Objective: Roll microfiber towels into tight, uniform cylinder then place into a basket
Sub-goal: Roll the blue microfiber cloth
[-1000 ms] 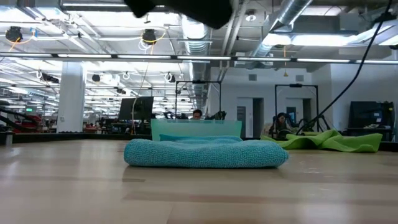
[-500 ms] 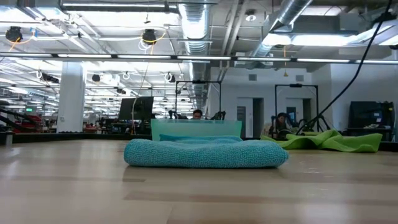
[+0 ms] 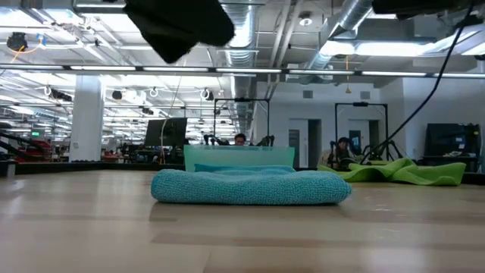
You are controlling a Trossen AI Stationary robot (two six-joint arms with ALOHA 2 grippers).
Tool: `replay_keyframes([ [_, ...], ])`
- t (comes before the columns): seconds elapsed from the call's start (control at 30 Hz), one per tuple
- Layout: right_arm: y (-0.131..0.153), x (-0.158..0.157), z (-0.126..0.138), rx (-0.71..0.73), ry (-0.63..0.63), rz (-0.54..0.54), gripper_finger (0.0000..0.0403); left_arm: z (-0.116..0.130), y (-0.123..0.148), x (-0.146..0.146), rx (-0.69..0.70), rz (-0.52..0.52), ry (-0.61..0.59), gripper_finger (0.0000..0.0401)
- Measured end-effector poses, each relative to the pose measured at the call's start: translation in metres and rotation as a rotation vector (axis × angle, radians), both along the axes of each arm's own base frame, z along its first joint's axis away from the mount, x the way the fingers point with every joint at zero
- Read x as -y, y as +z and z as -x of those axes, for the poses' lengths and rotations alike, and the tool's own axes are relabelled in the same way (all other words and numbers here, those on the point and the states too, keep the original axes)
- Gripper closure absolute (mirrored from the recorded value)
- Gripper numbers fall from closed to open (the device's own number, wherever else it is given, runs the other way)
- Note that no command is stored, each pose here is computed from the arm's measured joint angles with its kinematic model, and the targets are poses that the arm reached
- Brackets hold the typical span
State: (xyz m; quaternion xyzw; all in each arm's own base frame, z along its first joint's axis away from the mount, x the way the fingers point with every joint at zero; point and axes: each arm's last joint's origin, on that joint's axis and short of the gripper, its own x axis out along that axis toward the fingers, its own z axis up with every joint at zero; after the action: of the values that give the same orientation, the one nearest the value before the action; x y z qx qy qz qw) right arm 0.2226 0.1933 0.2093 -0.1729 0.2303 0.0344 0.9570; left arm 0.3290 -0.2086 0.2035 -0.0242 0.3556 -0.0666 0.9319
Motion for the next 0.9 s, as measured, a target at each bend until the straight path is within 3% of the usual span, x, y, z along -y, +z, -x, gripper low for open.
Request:
replay_keyframes([
  [0.13,0.0,0.004,-0.004,-0.018,0.016,-0.035,0.0354,0.024,0.027,-0.017,0.087,-0.035,0.034,0.0401],
  [0.23,0.0,0.003,-0.005,-0.03,0.039,-0.05,0.0351,0.04,0.031,-0.024,0.134,-0.07,0.086,0.0401],
  [0.4,-0.007,-0.001,-0.007,-0.052,0.077,-0.069,0.0325,0.046,0.014,-0.025,0.173,-0.052,0.11,0.0401],
  [0.67,-0.033,-0.007,-0.021,-0.083,0.072,-0.055,0.0244,0.038,-0.017,-0.018,0.113,-0.037,0.101,0.0398],
  [0.9,-0.054,-0.008,-0.033,-0.086,0.053,-0.047,0.0176,0.032,-0.037,-0.015,0.063,-0.008,0.11,0.0349],
])
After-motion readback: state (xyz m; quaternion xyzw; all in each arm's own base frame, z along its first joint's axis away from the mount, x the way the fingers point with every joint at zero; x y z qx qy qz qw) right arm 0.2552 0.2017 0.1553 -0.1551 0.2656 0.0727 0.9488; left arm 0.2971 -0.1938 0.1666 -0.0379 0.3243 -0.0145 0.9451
